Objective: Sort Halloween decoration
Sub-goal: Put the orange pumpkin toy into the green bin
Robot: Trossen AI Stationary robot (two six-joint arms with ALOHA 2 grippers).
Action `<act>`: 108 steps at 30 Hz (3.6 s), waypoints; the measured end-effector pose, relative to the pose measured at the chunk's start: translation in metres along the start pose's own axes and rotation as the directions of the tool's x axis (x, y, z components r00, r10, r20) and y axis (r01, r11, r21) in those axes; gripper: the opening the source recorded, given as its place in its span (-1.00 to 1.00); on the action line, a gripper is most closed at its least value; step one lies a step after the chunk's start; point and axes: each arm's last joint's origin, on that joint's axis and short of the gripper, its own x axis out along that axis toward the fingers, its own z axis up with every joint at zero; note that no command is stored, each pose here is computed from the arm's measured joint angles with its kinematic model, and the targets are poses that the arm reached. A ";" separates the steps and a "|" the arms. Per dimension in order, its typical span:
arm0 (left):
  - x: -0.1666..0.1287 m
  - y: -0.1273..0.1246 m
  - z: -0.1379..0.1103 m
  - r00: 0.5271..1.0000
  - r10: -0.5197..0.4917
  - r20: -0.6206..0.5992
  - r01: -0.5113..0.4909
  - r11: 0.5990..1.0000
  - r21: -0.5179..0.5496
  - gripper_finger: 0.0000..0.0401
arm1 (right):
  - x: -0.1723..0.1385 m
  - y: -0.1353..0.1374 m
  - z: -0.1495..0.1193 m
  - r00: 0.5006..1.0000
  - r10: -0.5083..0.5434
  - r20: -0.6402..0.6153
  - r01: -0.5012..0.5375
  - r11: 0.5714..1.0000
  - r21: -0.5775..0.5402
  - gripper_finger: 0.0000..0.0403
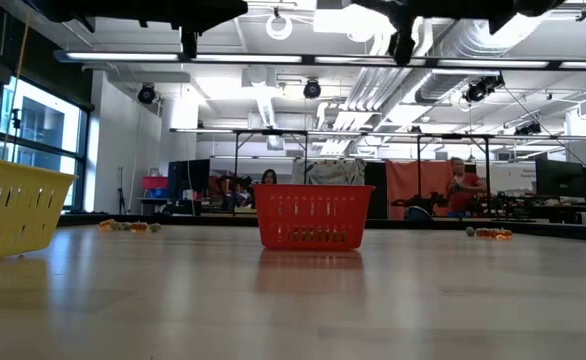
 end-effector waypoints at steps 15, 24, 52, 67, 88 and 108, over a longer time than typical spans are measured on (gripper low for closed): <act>0.000 0.000 0.000 1.000 0.000 -0.001 0.000 1.000 0.027 -0.99 | -0.020 0.052 -0.130 0.502 -0.065 -0.862 0.584 0.761 0.283 -0.57; 0.000 0.000 0.000 1.000 0.000 -0.001 0.000 0.998 0.059 -0.99 | -0.055 0.037 -0.210 0.238 -0.114 -0.965 0.907 0.382 0.178 -0.57; 0.000 0.000 0.000 1.000 0.000 -0.001 0.000 0.998 0.061 -0.99 | -0.059 0.049 -0.196 0.422 -0.061 -0.905 0.781 0.532 0.328 0.10; 0.000 0.000 0.000 1.000 0.001 -0.005 0.000 0.998 0.060 -0.99 | -0.024 0.052 -0.082 0.952 -0.300 0.055 0.305 0.944 -0.125 0.10; 0.000 0.001 -0.008 0.996 0.015 -0.083 -0.010 0.998 0.055 -0.99 | 0.023 0.002 -0.046 0.960 -0.176 0.219 0.251 0.886 -0.391 0.10; -0.001 0.010 0.007 0.926 0.129 -0.355 -0.170 0.982 -0.087 -0.26 | 0.033 0.000 -0.015 0.940 -0.279 0.198 0.342 0.803 -0.488 0.10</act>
